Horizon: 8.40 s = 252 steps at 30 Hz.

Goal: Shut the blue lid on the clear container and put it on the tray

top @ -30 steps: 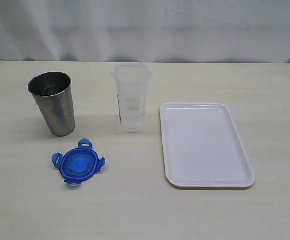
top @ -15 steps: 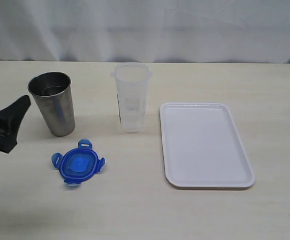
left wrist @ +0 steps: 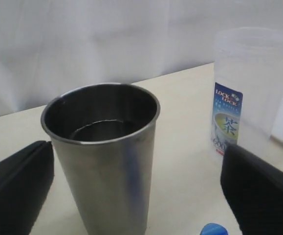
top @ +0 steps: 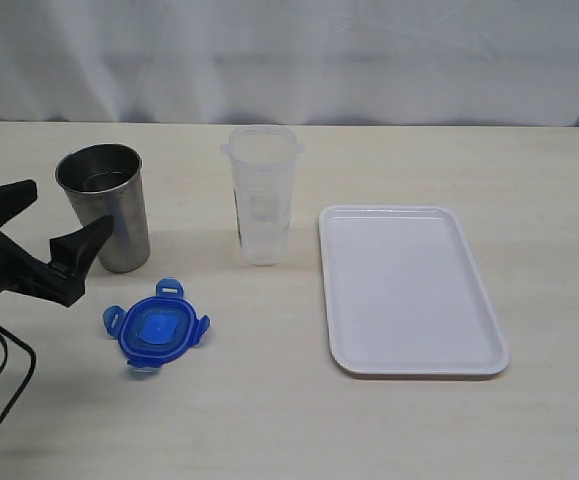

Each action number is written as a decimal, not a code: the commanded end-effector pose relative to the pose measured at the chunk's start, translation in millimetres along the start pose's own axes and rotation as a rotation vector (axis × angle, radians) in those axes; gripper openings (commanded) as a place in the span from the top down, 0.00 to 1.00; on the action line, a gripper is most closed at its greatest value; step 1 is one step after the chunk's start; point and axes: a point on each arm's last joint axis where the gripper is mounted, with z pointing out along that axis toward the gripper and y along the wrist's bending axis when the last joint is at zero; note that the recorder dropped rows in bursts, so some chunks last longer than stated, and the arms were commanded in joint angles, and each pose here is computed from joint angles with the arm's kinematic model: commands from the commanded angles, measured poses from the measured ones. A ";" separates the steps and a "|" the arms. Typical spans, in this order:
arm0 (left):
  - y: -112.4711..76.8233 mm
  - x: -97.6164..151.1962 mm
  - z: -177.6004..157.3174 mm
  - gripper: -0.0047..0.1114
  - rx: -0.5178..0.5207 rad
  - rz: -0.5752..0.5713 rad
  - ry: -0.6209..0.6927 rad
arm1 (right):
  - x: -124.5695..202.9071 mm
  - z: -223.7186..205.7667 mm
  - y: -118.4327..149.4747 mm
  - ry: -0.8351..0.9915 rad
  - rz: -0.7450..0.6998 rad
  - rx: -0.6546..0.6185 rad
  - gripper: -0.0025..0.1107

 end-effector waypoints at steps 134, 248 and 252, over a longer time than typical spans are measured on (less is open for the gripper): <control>33.7 48.2 103.6 0.22 0.052 -0.043 0.001 | 0.3 0.1 -0.3 -0.008 0.001 0.006 0.94; 42.7 -66.9 105.5 0.96 0.122 -0.039 -0.282 | 0.3 0.1 -0.3 -0.008 0.001 0.006 0.94; 39.1 -91.1 124.3 0.96 0.168 -0.020 -0.278 | 0.3 0.1 -0.3 -0.008 0.001 0.006 0.94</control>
